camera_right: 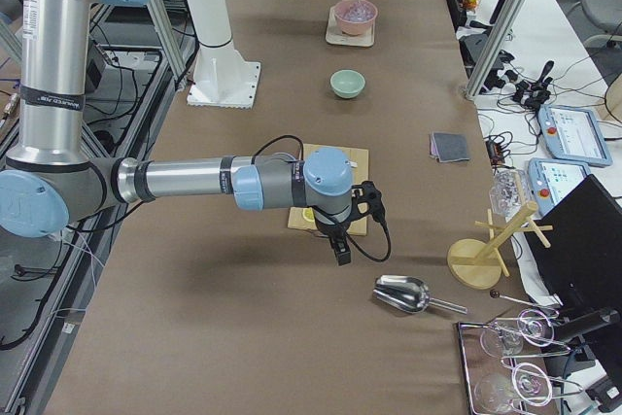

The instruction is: Put spoon and ice into bowl

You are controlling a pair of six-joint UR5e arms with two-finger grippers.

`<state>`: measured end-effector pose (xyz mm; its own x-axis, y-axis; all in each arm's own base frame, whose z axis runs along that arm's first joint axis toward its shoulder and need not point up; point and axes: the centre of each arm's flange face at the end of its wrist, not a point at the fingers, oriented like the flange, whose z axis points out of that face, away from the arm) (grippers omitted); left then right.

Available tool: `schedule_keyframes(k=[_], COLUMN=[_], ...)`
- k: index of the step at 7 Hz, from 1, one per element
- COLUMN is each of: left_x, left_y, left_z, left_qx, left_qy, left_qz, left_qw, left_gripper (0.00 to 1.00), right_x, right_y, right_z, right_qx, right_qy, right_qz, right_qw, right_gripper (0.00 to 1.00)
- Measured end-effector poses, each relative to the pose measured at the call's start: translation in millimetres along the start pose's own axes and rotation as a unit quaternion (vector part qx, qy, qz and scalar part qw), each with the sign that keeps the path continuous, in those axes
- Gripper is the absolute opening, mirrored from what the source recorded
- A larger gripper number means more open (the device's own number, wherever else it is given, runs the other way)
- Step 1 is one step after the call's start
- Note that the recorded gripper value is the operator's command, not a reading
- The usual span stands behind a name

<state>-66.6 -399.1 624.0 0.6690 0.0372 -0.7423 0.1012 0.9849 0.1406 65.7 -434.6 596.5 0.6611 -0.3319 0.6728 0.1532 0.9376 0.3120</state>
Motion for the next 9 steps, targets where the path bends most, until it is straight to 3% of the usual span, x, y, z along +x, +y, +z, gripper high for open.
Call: schedule_keyframes(k=[9], left_x=[2.8], left_y=[2.7], left_z=[-0.5], left_qx=[-0.001], left_qy=[0.009], left_qz=[-0.026], left_qw=[0.9996], left_gripper=[0.98], right_x=[-9.3], right_y=[4.8], right_z=[-2.7], right_qx=[0.009], right_qy=[-0.027], right_qz=[-0.004], right_qw=[0.9996], right_gripper=[1.0])
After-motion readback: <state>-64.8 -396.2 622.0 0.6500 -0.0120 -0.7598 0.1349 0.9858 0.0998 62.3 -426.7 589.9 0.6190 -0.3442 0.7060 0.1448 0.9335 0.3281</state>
